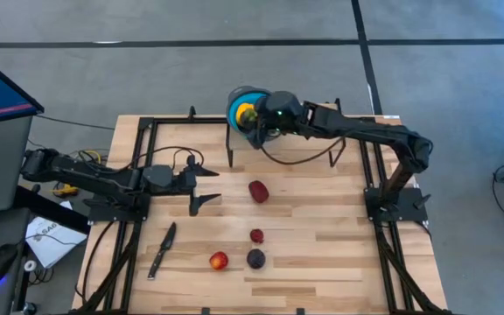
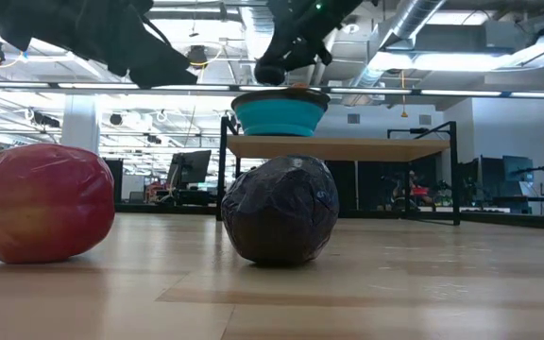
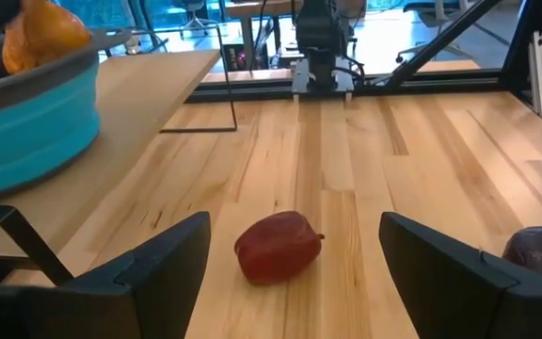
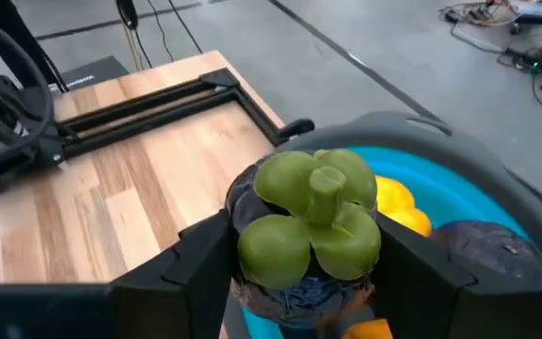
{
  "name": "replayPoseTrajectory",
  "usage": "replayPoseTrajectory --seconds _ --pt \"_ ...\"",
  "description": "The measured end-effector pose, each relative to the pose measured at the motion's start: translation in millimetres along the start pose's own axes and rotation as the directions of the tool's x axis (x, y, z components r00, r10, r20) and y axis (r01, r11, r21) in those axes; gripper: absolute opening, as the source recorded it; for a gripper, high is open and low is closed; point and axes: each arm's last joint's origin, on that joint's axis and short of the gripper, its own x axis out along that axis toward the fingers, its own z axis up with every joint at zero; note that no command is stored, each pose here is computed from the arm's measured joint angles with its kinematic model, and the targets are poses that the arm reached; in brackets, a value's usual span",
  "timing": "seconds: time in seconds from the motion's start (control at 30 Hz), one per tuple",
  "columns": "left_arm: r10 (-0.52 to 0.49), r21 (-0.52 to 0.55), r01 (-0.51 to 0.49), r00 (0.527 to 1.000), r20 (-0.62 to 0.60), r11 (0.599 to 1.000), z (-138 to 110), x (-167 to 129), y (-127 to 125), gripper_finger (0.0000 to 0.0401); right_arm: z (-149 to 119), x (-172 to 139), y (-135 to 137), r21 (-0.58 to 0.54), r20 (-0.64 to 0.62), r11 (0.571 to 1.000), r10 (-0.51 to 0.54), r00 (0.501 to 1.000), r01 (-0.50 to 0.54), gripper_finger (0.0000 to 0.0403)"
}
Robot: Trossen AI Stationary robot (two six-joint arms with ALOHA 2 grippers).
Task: Pick & Place Fruit
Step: Put the purple mangosteen into the blue strainer bowl on the shelf
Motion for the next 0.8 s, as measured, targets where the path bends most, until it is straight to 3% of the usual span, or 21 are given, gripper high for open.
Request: replayPoseTrajectory --seconds 0.8 --pt "0.0 -0.007 0.0 1.0 0.027 1.0 2.7 0.0 0.1 0.0301 -9.5 8.5 -9.3 -0.003 -0.027 0.999 -0.038 0.999 0.038 0.0232"
